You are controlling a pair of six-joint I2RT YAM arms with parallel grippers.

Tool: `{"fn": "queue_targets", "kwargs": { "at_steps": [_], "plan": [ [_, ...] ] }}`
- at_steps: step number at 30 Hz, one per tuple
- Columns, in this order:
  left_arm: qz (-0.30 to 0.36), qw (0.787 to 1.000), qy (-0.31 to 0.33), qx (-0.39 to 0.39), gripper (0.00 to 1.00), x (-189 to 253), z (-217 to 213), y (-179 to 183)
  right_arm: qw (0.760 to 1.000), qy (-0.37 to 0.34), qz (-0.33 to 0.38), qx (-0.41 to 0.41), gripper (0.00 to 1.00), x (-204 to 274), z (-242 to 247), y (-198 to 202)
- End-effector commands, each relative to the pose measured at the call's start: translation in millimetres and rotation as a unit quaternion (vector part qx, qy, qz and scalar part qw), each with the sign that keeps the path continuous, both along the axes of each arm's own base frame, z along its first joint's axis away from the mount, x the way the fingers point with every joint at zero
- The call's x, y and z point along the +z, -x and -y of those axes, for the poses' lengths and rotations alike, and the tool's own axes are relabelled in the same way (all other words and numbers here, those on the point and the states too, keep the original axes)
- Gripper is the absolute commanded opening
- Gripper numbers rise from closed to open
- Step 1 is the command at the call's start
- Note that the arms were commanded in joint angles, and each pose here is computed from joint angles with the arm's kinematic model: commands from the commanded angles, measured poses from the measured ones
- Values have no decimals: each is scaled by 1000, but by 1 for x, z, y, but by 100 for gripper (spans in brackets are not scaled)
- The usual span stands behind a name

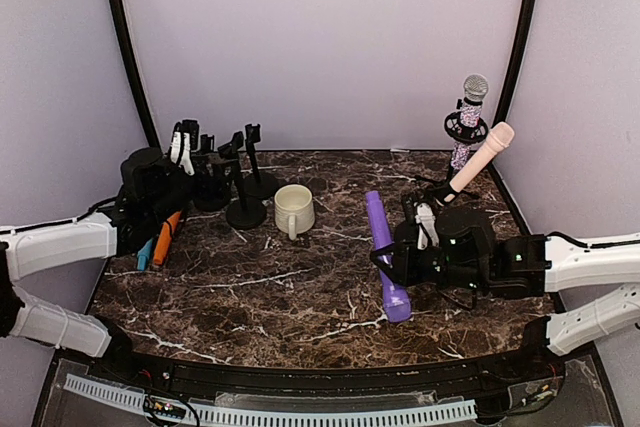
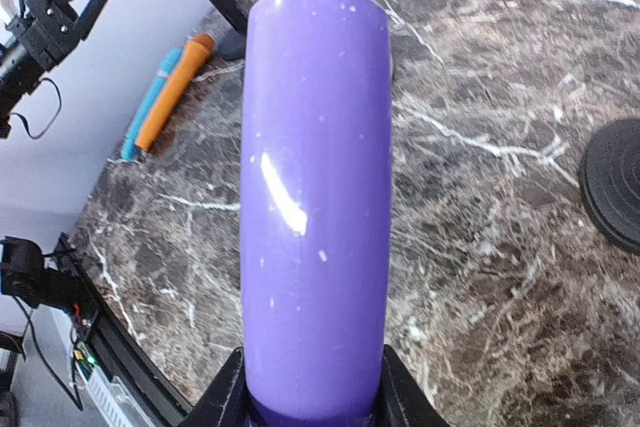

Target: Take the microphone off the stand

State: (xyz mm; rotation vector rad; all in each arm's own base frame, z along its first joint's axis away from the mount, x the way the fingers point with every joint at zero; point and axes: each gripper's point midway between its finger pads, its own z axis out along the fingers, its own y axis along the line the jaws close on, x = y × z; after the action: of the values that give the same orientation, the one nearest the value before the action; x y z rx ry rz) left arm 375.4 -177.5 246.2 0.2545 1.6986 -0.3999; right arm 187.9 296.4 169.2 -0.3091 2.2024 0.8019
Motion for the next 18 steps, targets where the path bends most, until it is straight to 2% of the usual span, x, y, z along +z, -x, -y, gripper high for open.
{"fn": "queue_targets", "kwargs": {
  "at_steps": [1,3,6,9,13,18],
  "plan": [
    [-41,994,33,-96,87,33,59,56,991,-91,88,48,0,61,-25,-3],
    [-56,987,62,-140,87,53,86,80,986,-114,110,58,0,78,-32,-4],
    [-90,964,146,-202,86,74,118,106,980,-128,133,70,0,93,-42,-5],
    [-107,944,192,-248,86,86,147,127,976,-129,152,83,0,103,-56,-4],
    [-122,918,230,-301,86,94,177,141,972,-129,172,100,0,115,-75,-2],
    [-147,904,228,-330,86,84,205,141,969,-118,176,127,0,114,-98,2]
  ]
}}
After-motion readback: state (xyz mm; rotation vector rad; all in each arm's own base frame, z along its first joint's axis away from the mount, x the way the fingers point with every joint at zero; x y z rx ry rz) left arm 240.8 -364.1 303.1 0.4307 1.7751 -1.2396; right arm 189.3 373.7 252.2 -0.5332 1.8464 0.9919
